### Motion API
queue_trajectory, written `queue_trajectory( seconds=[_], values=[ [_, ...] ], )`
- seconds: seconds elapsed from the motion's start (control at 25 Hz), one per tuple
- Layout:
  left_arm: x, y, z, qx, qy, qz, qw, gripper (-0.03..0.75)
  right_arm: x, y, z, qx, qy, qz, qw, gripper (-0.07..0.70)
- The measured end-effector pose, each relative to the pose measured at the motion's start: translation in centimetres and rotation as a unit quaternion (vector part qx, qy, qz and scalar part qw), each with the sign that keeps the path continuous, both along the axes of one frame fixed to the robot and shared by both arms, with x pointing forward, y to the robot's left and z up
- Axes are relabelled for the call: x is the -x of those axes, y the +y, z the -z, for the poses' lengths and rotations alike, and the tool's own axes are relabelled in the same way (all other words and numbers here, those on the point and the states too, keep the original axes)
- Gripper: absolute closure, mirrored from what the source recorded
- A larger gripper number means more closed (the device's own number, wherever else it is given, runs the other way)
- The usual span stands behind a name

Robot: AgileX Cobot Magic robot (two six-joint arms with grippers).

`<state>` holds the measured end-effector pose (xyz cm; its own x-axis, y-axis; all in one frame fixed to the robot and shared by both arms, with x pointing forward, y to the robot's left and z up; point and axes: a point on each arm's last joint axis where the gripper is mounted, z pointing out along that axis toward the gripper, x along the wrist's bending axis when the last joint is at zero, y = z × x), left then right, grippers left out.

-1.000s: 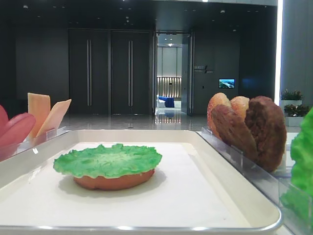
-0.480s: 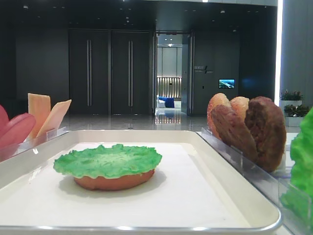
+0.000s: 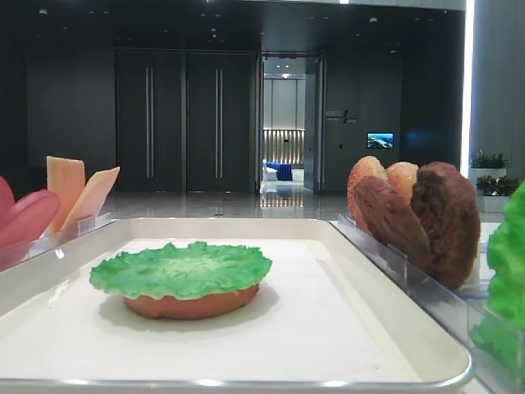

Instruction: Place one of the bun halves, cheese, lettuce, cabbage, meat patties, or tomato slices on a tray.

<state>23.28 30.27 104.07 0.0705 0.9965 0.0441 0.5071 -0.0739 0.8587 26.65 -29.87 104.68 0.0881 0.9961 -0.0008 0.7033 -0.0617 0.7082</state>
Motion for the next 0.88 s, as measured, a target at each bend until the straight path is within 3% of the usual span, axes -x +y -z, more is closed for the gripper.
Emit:
queue_trajectory(
  seconds=[0.36, 0.88],
  values=[
    [0.0, 0.0, 0.0, 0.000, 0.000, 0.000, 1.0000, 0.307, 3.6, 0.6, -0.1, 0.019, -0.120, -0.001, 0.9925, 0.113],
    [0.0, 0.0, 0.0, 0.000, 0.000, 0.000, 1.0000, 0.307, 3.7, 0.6, -0.1, 0.019, -0.124, 0.000, 0.9921, 0.113]
  ],
)
